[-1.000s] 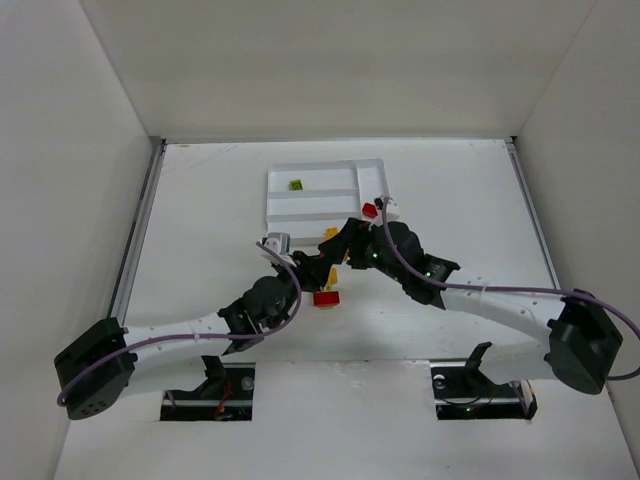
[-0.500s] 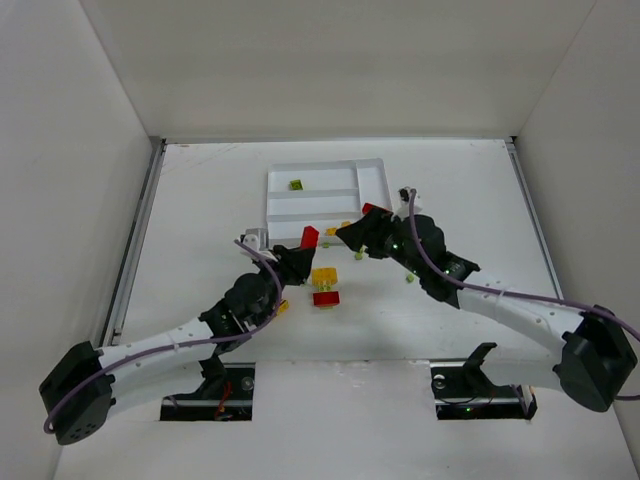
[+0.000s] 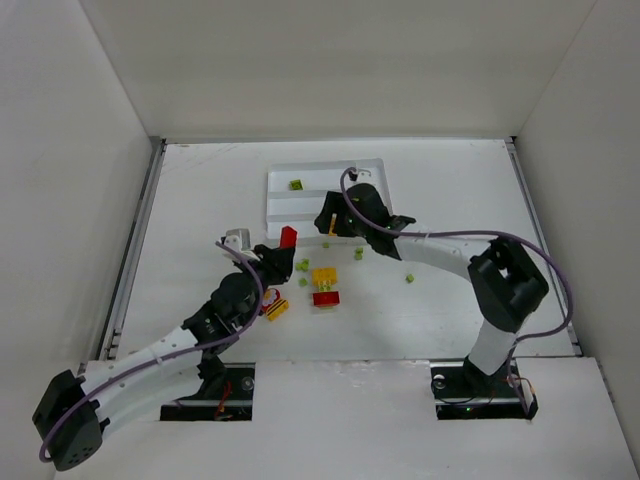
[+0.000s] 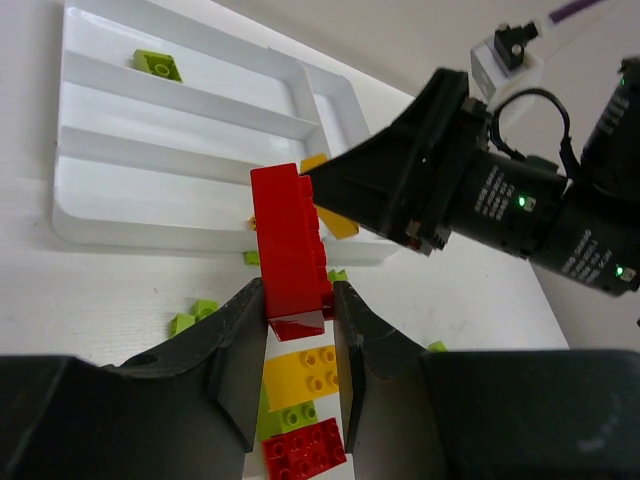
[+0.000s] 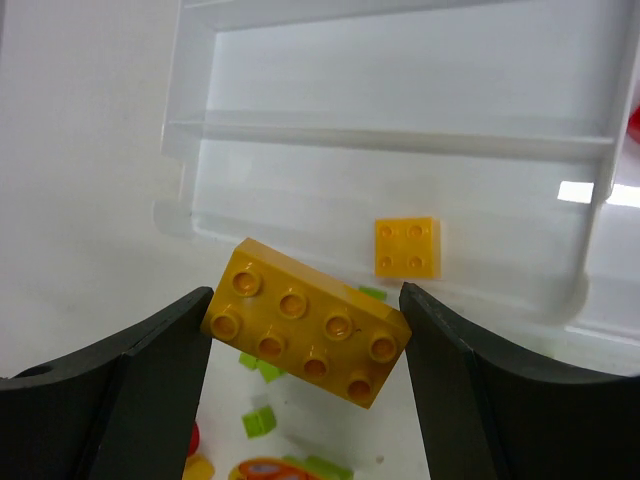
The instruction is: Sort the legos into containers by color
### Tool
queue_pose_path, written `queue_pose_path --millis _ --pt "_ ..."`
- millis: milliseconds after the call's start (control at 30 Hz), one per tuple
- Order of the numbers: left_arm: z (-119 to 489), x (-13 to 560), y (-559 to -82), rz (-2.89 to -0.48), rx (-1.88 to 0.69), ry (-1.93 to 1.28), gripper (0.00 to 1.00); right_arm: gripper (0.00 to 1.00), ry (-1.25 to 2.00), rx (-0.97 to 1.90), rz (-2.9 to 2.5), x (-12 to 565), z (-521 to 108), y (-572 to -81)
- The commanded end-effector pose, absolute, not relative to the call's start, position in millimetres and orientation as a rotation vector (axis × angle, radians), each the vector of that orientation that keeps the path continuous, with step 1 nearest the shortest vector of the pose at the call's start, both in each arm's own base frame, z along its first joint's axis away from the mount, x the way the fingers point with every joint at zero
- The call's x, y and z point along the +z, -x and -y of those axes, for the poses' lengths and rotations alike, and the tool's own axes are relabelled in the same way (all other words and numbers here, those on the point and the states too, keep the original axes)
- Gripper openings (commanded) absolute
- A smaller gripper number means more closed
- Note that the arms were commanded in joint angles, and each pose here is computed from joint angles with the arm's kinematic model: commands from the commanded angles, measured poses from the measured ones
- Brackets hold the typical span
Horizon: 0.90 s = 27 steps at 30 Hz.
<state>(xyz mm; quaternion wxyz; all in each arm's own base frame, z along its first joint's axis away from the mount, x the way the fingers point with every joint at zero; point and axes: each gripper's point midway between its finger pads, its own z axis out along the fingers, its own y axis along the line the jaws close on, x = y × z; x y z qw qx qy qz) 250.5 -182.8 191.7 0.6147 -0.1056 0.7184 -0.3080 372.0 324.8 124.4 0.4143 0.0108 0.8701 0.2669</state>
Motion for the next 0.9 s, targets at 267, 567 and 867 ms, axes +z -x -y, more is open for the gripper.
queue_pose_path --millis 267,567,867 --pt "170 195 -254 -1.673 -0.669 0.282 0.17 0.63 0.043 0.535 -2.179 125 -336 -402" --pt "151 208 -289 -1.692 -0.574 0.348 0.19 0.64 0.15 0.504 -2.217 111 -366 -403" --pt "139 214 -311 -1.703 -0.573 0.406 0.19 0.65 0.178 0.49 -2.211 104 -384 -416"
